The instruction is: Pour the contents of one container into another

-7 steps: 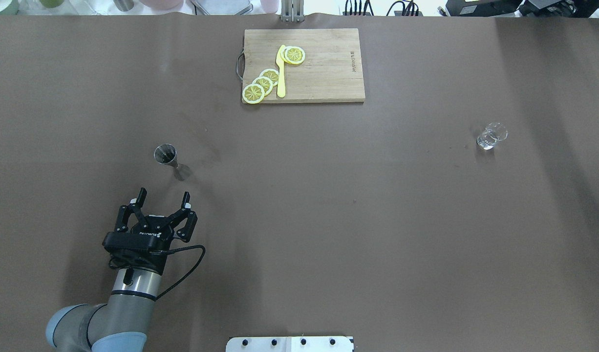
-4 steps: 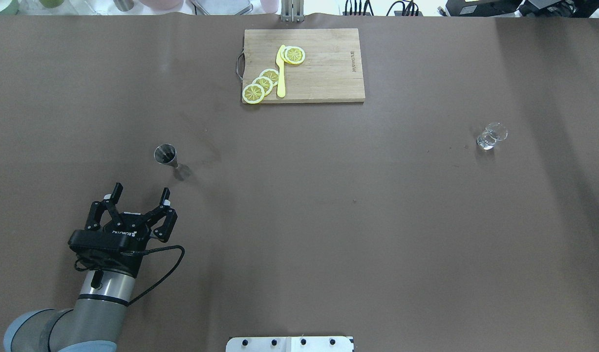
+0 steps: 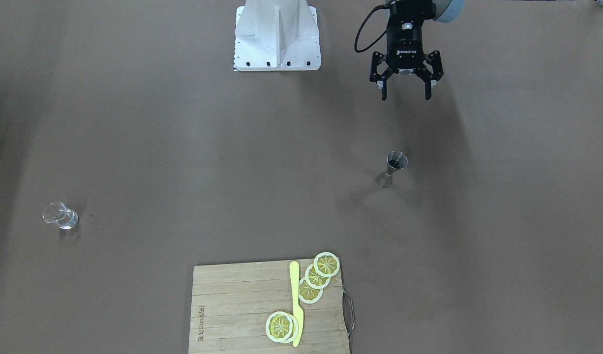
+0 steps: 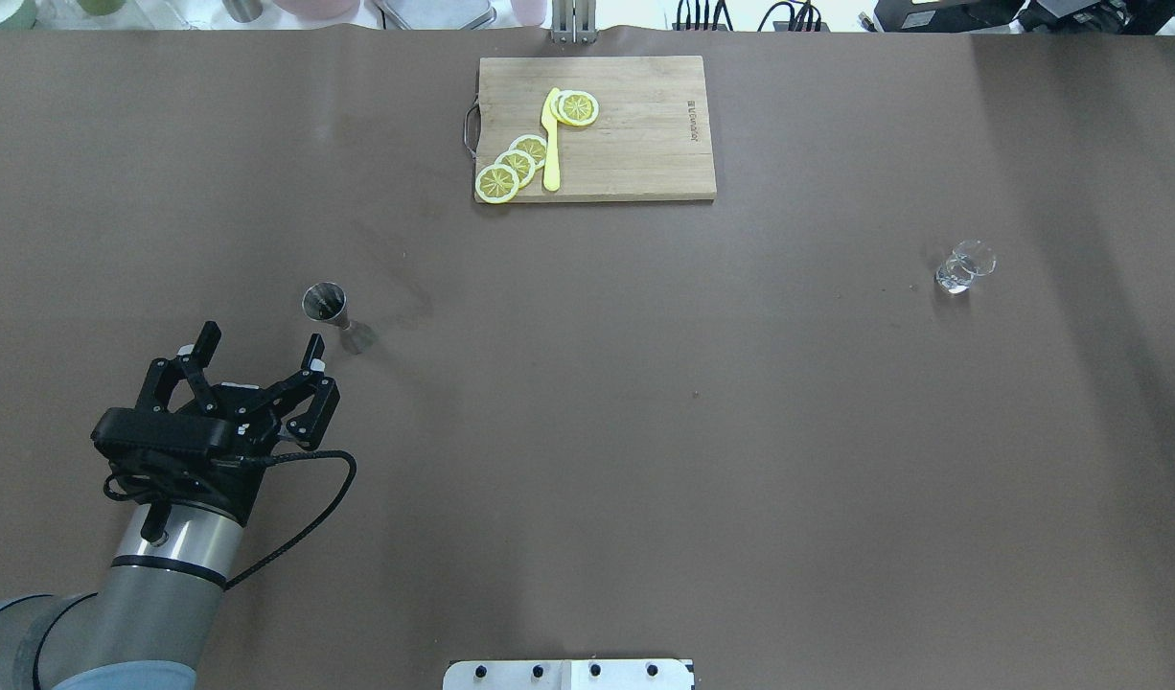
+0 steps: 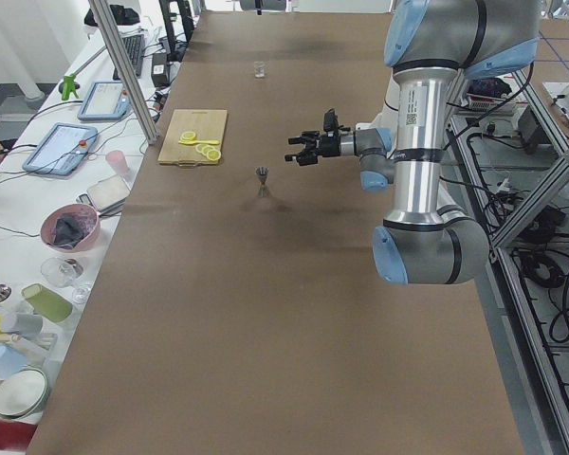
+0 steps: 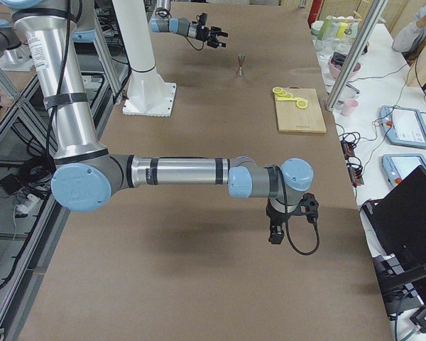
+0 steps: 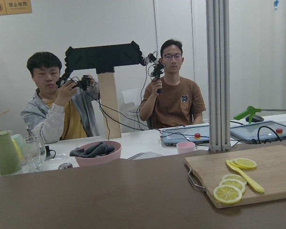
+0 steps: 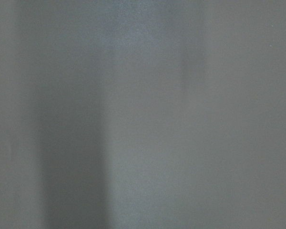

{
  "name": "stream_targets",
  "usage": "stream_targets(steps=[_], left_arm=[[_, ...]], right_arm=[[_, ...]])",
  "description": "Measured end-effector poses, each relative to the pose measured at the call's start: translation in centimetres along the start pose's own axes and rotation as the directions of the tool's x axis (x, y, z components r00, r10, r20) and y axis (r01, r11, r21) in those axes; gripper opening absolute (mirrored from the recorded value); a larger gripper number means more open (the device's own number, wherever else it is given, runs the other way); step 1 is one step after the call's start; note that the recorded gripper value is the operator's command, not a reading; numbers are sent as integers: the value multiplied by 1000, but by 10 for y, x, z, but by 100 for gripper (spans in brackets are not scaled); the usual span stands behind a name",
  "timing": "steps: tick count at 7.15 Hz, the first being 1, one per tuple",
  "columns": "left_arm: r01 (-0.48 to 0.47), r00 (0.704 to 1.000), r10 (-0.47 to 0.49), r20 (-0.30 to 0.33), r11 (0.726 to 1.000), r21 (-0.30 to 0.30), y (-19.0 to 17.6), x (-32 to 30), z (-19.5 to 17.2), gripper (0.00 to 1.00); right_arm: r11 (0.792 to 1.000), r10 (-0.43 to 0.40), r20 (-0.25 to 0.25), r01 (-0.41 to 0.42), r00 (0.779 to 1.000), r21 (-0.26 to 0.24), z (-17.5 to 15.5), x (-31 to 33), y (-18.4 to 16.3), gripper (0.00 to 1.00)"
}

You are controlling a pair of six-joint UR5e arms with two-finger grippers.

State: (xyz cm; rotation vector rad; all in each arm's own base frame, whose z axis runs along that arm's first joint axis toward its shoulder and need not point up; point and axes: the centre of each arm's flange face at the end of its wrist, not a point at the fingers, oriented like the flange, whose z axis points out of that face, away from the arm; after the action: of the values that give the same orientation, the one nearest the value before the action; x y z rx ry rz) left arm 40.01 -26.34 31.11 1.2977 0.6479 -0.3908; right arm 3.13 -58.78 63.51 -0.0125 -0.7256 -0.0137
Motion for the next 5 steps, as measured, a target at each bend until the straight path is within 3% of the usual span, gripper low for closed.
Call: stream_targets(steps=[2,5], left_arm=[[65,997,-67,-30,995,-69,-39,19,22,98],[125,988,-138,-62,974,-188,-102,30,84,98]], right_arm=[[1000,2,-8,-2,1000,0,0,1,0,100],[1000,15,-16,-15,1000,-1,1,9,8,100]])
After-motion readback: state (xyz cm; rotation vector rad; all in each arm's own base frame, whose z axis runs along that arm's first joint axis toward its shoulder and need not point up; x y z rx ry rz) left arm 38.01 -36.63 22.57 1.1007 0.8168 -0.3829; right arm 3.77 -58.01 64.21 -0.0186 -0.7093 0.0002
